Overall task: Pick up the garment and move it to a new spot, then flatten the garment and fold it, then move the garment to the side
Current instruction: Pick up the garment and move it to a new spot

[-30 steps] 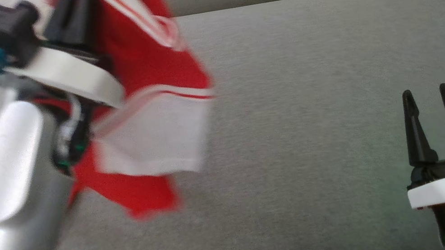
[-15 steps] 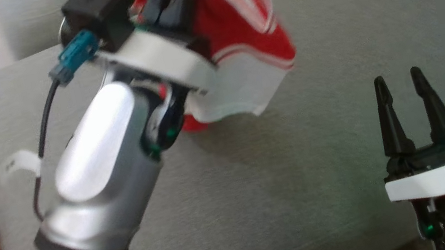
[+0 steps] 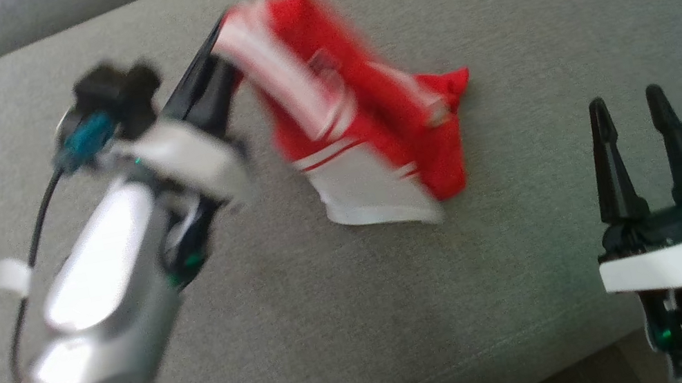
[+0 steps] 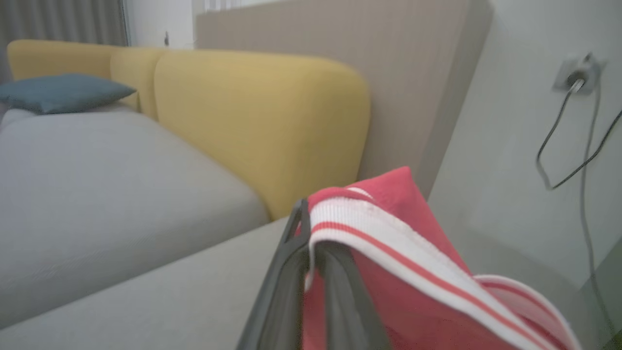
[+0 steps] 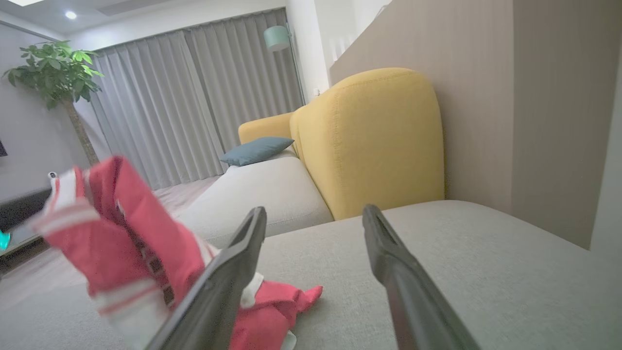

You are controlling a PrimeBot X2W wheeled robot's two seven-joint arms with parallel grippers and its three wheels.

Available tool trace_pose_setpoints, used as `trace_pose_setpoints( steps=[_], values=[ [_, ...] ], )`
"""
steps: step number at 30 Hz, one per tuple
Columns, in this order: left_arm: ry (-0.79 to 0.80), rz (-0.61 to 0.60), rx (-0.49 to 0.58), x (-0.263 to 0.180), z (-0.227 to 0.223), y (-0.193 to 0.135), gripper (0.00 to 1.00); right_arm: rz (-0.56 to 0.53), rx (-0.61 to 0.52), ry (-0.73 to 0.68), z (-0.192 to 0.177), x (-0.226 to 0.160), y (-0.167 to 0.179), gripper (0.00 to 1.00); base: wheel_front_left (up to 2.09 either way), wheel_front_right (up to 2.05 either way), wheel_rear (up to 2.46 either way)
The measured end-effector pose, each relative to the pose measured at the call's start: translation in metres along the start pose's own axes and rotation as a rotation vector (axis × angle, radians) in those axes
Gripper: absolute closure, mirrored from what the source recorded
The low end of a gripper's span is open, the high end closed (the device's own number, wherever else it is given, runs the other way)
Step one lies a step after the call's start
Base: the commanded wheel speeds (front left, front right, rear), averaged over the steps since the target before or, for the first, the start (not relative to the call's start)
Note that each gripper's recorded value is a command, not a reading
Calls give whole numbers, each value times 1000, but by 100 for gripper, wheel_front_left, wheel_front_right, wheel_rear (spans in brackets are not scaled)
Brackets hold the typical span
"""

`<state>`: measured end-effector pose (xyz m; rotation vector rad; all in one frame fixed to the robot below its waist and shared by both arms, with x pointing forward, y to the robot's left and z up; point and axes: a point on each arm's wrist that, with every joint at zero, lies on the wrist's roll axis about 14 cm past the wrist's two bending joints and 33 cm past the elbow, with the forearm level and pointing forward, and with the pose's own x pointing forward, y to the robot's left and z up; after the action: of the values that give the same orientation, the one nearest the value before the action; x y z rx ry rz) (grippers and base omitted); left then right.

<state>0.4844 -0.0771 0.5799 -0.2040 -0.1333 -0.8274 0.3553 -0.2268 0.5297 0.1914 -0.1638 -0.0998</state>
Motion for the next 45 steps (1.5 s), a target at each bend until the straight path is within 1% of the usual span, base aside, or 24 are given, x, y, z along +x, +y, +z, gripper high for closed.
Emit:
trace_pose_setpoints(
  steps=[2, 5, 6, 8, 11, 12, 15, 18, 21, 25, 27, 30, 31, 34, 36, 43, 45],
  values=[
    [111, 48, 37, -20, -34, 28, 100, 17, 1, -2, -1, 7, 5, 0, 0, 0, 0],
    [230, 105, 93, -46, -66, 60, 100, 43, 4, 0, -4, 16, 13, 0, 0, 0, 0],
    [259, 127, 120, -54, -73, 71, 0, 50, 6, 5, -6, 17, 15, 0, 0, 0, 0],
    [314, 203, 166, -70, -84, 95, 0, 60, 8, 19, -11, 19, 19, 0, 0, 0, 0],
    [349, 325, 180, -90, -88, 124, 0, 76, 8, 31, -17, 23, 24, 0, 0, 0, 0],
    [346, 343, 185, -93, -85, 129, 0, 82, 11, 35, -18, 24, 26, 0, 0, 0, 0],
    [299, 411, 178, -97, -68, 141, 0, 110, 2, 41, -21, 26, 34, 0, 0, 0, 0],
    [212, 455, 182, -98, -39, 146, 0, 138, -6, 40, -22, 29, 43, 0, 0, 0, 0],
    [151, 462, 200, -103, -16, 142, 0, 164, -9, 40, -23, 30, 52, 0, 0, 0, 0],
    [165, 470, 205, -130, -22, 129, 0, 205, -13, 41, -24, 31, 65, 0, 0, 0, 0],
    [193, 451, 191, -145, -32, 118, 0, 221, -10, 41, -24, 31, 71, 0, 0, 0, 0],
    [259, 402, 206, -162, -49, 101, 0, 251, -2, 29, -21, 33, 81, 0, 0, 0, 0],
    [283, 390, 218, -168, -54, 98, 0, 260, 1, 27, -20, 34, 85, 0, 0, 0, 0],
    [361, 317, 302, -180, -65, 89, 0, 284, 10, 23, -19, 34, 93, 0, 0, 0, 0],
    [388, 304, 333, -186, -68, 88, 0, 292, 20, 19, -18, 34, 97, 0, 0, 0, 0],
    [366, 387, 380, -203, -52, 98, 0, 295, 27, 48, -24, 20, 97, 0, 0, 0, 0],
    [365, 413, 374, -213, -52, 96, 0, 301, 28, 48, -24, 19, 99, 0, 0, 0, 0]
  ],
)
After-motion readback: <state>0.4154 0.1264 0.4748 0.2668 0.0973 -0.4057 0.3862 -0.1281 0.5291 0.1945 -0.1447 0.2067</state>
